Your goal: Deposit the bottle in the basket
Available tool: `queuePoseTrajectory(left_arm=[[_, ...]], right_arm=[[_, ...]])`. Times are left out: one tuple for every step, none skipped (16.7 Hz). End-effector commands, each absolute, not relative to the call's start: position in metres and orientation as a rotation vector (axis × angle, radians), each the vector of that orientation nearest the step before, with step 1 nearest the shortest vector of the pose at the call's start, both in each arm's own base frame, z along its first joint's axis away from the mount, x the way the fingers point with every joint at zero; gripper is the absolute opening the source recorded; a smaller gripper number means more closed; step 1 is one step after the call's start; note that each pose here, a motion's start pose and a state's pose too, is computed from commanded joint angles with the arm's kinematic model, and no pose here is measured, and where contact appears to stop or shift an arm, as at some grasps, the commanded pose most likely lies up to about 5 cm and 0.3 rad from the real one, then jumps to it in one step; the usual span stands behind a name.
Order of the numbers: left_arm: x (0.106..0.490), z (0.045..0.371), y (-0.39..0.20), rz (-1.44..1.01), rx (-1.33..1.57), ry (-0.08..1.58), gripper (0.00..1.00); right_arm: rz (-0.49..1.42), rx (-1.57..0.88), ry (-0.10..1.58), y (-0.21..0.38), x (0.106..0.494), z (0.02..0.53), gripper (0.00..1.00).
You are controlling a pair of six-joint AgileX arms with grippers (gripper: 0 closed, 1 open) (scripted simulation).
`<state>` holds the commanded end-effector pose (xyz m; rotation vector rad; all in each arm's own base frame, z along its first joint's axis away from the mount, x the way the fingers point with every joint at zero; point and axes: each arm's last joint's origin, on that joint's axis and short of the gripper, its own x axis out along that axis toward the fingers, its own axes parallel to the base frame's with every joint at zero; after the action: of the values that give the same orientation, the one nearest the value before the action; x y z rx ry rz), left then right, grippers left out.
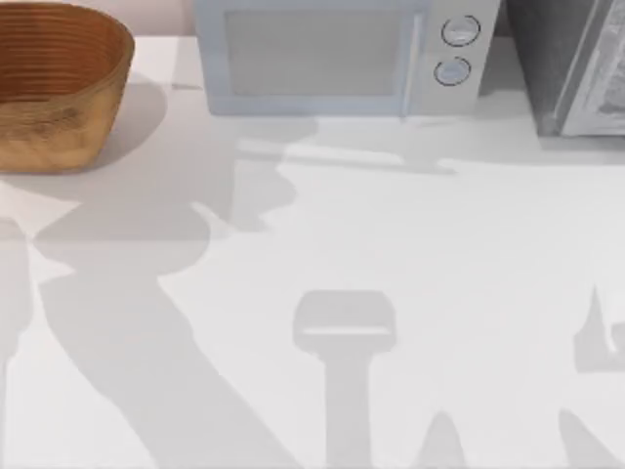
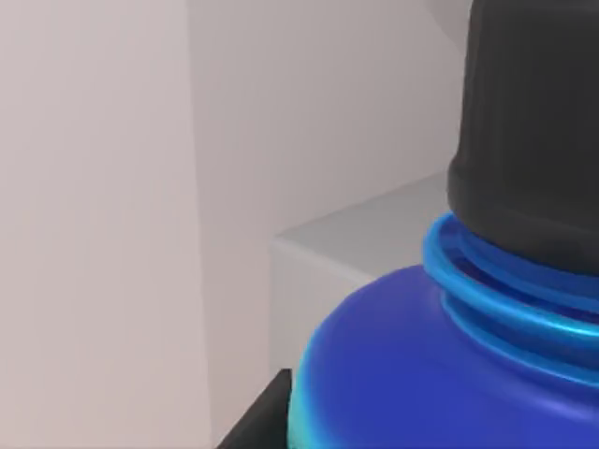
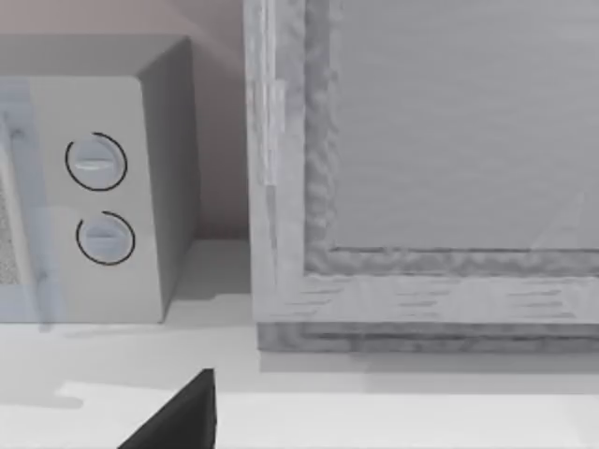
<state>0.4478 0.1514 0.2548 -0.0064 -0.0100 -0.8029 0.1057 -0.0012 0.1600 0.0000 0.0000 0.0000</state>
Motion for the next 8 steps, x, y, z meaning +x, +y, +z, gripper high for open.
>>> queuePoseTrajectory(left_arm=[[0.452,0.251,0.147,-0.804,-0.007,-0.010,0.00],[0.456,0.247,0.142,-0.805,-0.007,-0.009,0.00],[0.461,0.243,0.136,-0.806,-0.006,-0.010,0.00],[0.465,0.239,0.132,-0.808,-0.006,-0.010,0.00],[0.466,0.238,0.130,-0.809,-0.007,-0.010,0.00],[0.466,0.238,0.130,-0.809,-0.007,-0.010,0.00],[0.466,0.238,0.130,-0.809,-0.007,-0.010,0.00],[0.466,0.238,0.130,-0.809,-0.007,-0.010,0.00]], right_arm=[[0.000,0.000,0.000,-0.001,0.106,0.160,1.00],[0.000,0.000,0.000,-0.001,0.106,0.160,1.00],[0.000,0.000,0.000,-0.001,0.106,0.160,1.00],[0.000,0.000,0.000,-0.001,0.106,0.160,1.00],[0.000,0.000,0.000,-0.001,0.106,0.160,1.00],[0.000,0.000,0.000,-0.001,0.106,0.160,1.00],[0.000,0.000,0.000,-0.001,0.106,0.160,1.00],[0.000,0.000,0.000,-0.001,0.106,0.160,1.00]])
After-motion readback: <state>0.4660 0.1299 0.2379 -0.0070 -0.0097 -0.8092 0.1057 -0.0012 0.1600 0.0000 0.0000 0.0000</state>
